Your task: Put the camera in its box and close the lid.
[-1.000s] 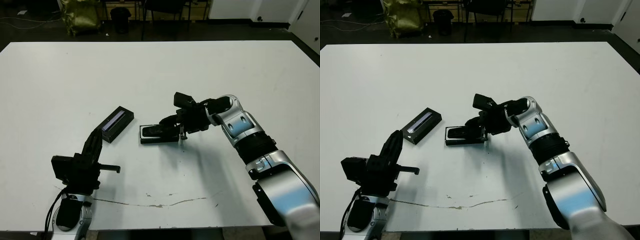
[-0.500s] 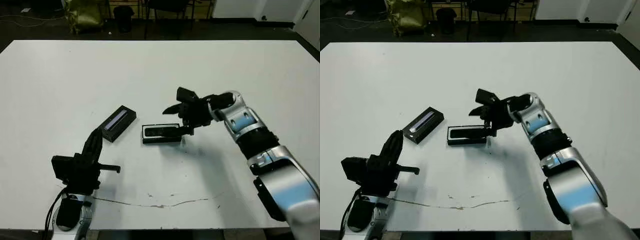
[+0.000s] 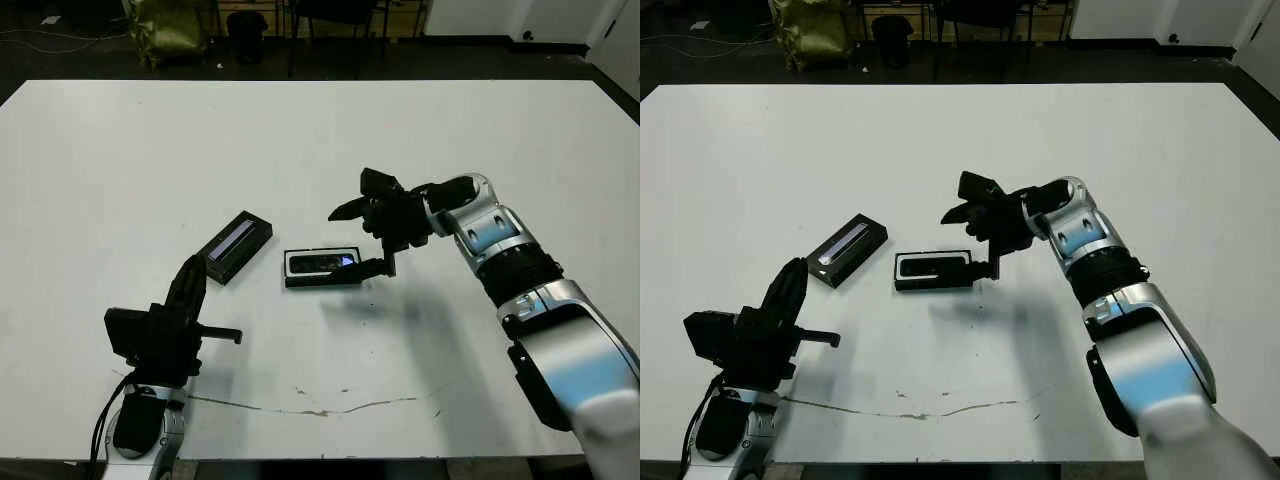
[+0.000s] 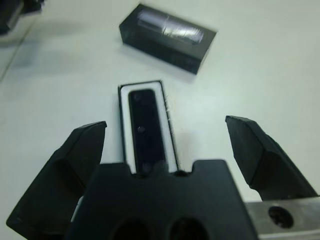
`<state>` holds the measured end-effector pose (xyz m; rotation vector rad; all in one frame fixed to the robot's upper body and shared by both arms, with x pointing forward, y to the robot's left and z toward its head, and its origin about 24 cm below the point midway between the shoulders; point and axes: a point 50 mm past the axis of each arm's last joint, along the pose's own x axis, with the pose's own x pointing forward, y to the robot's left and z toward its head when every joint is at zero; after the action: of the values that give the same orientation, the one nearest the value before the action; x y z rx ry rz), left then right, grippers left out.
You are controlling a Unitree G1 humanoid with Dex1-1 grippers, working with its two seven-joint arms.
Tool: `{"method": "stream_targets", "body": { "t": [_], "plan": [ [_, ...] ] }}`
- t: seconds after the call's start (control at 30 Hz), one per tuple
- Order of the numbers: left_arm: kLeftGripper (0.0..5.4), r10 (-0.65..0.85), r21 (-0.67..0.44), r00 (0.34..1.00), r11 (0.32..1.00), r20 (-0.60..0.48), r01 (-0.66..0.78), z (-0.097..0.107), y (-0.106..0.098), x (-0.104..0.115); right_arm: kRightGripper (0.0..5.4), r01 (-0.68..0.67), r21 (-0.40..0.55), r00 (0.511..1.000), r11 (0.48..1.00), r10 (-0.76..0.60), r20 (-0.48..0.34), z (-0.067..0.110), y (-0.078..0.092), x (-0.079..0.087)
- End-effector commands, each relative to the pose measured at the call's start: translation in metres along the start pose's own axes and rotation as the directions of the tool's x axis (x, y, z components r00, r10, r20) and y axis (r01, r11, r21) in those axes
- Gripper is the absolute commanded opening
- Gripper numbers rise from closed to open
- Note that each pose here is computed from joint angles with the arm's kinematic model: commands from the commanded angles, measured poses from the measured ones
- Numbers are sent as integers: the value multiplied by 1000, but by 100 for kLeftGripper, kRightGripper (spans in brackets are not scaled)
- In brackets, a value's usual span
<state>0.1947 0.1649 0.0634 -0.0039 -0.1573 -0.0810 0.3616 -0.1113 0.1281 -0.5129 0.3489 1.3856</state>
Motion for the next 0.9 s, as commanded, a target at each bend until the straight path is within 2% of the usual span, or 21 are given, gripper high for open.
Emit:
{"method": "stream_targets", "body": {
  "t": [0.03, 0.13, 0.3, 0.4, 0.53, 0.7, 0.8, 0.9],
  "plan": [
    [0, 9, 14, 1000, 1000, -24, -9, -4, 5, -2, 517, 196, 66, 975, 978, -202, 96, -3, -1, -20],
    [0, 13, 21, 1000, 1000, -21, -13, -3, 7, -2, 455, 412, 179, 873, 894, -443, 203, -7, 11, -32],
    [0, 23, 66, 1000, 998, -2, -22, 0, 14, -1, 340, 625, 210, 708, 752, -659, 255, -10, 41, -54],
    [0, 22, 81, 1000, 996, 2, -22, 3, 18, 2, 270, 717, 215, 619, 663, -747, 241, -19, 64, -66],
    [0, 28, 90, 1000, 996, -4, -28, 6, 23, 5, 180, 777, 290, 506, 559, -829, 241, -37, 98, -77],
    [0, 23, 100, 1000, 995, 10, -24, 9, 27, 10, 67, 827, 389, 350, 406, -913, 210, -60, 135, -78],
    [0, 14, 98, 1000, 995, 19, -16, 11, 29, 13, 1, 834, 413, 310, 366, -930, 198, -69, 153, -72],
    [0, 0, 101, 1000, 995, 12, -1, 13, 31, 15, 1, 826, 459, 290, 326, -945, 150, -72, 168, -68]
  ]
}}
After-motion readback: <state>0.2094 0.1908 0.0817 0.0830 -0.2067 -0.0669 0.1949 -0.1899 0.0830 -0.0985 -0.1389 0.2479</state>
